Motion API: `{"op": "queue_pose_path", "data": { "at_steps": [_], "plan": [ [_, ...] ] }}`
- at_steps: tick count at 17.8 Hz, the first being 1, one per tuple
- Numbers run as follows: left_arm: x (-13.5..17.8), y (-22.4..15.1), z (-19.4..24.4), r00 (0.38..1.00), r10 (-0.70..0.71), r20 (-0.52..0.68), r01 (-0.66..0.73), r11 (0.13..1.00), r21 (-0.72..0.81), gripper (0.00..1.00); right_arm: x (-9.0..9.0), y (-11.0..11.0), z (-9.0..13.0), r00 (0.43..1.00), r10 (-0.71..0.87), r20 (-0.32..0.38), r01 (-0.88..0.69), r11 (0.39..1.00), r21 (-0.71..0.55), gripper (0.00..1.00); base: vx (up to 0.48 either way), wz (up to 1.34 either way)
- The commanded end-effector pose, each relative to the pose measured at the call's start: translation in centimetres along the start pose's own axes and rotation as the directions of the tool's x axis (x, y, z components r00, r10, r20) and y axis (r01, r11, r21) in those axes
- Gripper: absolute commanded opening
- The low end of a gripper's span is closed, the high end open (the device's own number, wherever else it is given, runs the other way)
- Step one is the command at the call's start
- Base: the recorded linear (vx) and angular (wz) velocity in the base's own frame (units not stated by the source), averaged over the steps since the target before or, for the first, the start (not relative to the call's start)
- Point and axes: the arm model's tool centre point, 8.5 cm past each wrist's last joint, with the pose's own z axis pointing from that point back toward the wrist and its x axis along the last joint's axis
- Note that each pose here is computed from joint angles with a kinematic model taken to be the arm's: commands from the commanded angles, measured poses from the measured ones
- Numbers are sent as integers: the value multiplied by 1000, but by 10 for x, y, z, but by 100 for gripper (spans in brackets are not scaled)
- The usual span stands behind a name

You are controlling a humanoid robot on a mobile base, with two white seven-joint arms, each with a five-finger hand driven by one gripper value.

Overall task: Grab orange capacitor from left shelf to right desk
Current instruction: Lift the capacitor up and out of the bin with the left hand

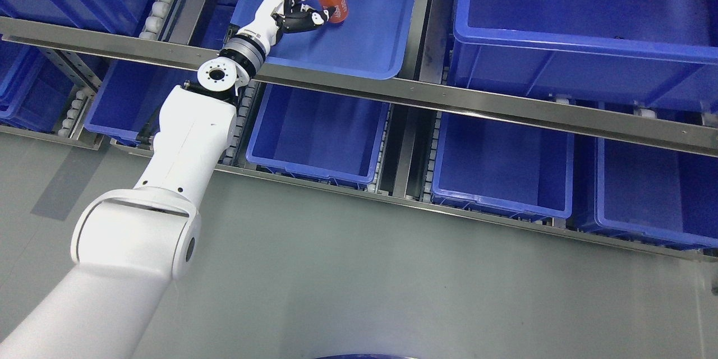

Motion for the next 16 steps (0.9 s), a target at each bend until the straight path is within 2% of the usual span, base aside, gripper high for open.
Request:
{"op": "queue_pose_path", "data": {
  "at_steps": [1,6,9,12,16],
  "plan": [
    [72,66,15,940,80,331,-144,974,172,2,-7,-11,0,1000,-8,-3,8,1000,-17,100,0,0],
    [113,59,65,826,71,559,-206,961,183,2,-7,-11,0,1000,-8,-3,8,1000,-17,100,0,0],
    [116,23,95,778,81,624,-235,957,169,4,-7,-11,0,1000,-8,-3,8,1000,-17,100,0,0],
    [81,-39,130,731,126,670,-261,960,105,4,-7,-11,0,1000,-8,-3,8,1000,-17,100,0,0],
    [46,-75,158,739,163,653,-271,960,66,4,-7,-11,0,1000,-8,-3,8,1000,-17,100,0,0]
  ]
}}
